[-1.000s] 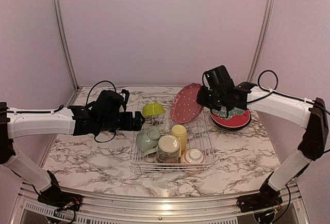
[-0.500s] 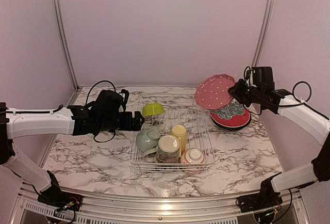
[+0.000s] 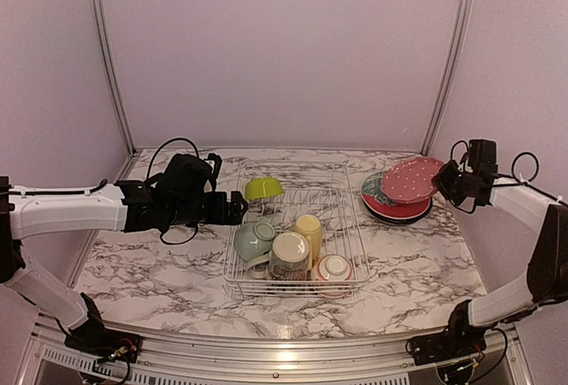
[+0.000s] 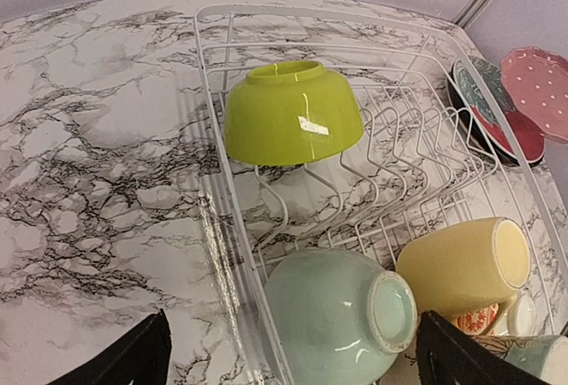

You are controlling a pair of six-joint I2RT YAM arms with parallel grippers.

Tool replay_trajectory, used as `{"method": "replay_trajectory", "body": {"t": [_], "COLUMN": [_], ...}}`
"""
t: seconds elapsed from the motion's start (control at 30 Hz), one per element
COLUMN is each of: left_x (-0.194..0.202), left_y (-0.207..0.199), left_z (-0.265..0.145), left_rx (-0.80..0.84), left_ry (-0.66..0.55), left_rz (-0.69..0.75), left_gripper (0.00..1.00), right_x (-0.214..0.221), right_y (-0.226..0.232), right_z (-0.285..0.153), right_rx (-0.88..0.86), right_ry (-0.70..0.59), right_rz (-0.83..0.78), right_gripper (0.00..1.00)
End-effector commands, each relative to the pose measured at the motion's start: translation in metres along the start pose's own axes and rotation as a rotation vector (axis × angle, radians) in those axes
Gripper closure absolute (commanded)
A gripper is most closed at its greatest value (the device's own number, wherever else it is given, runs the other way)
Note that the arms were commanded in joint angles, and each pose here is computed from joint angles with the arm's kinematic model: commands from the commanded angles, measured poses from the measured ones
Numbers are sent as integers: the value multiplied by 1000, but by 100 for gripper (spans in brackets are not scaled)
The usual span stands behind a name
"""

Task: Unload the mixed dishes from the dish rack
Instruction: Place the plate with another plate.

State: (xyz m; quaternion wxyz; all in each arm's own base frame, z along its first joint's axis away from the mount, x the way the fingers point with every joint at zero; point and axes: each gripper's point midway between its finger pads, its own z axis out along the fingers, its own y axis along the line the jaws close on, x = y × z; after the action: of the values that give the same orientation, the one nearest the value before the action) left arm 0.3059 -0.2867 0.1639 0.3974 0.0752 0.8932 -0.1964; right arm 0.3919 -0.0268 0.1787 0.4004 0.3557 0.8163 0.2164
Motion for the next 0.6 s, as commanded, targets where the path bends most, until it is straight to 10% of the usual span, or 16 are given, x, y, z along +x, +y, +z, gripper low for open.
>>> {"method": "replay_trajectory", "body": {"t": [0.0,0.37,0.57], "left_x": [-13,-7,-7], "left_y": [-3,-6,-8], "left_z": [-9,-4,-3], "left_rx": [5,15,15], "left_ry": [-17,16,21], "left_rz": [-10,-4,-6], "left_gripper": [1,1,1], "right_x": [-24,-10,-8], "right_y": [44,24,10], "right_z": [0,33,43], "right_rx": [-196,-171,-111], "right_ry": [-61,-10,-8], "right_rz": [-44,-68,-108], "right_gripper": [100,99,79]}}
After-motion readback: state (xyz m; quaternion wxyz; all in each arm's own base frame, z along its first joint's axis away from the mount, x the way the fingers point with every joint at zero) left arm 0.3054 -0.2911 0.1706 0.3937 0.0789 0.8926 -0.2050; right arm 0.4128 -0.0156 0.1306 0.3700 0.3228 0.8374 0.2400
